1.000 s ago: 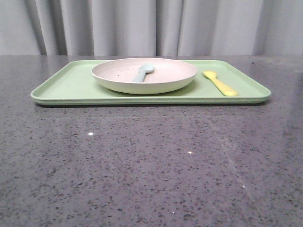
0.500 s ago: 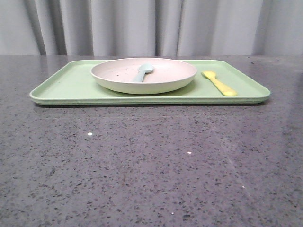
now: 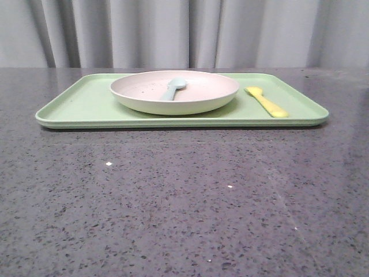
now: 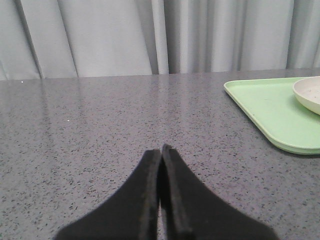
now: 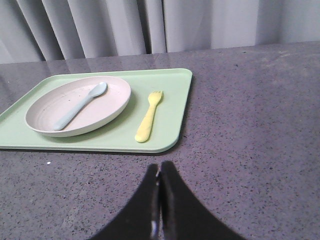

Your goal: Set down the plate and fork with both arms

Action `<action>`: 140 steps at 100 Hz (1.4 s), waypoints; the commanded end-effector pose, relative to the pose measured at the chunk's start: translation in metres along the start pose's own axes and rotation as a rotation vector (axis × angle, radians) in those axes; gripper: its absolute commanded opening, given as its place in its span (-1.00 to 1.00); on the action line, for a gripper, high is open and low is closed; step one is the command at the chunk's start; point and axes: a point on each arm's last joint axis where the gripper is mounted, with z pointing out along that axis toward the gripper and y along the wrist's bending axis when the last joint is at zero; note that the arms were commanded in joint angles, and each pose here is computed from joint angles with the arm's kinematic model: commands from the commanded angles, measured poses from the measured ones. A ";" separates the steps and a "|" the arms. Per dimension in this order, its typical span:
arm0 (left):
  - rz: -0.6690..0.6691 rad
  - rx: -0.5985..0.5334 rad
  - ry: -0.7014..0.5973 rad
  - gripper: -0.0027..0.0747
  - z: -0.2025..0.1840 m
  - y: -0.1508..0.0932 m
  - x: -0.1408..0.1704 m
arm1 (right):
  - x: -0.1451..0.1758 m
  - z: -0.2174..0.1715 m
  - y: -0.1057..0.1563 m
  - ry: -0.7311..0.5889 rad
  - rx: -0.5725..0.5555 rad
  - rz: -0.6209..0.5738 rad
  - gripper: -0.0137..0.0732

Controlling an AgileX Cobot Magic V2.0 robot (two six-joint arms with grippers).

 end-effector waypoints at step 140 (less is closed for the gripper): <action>-0.024 -0.002 -0.095 -0.98 -0.002 0.000 -0.004 | -0.015 -0.002 0.001 -0.099 0.020 -0.044 -0.84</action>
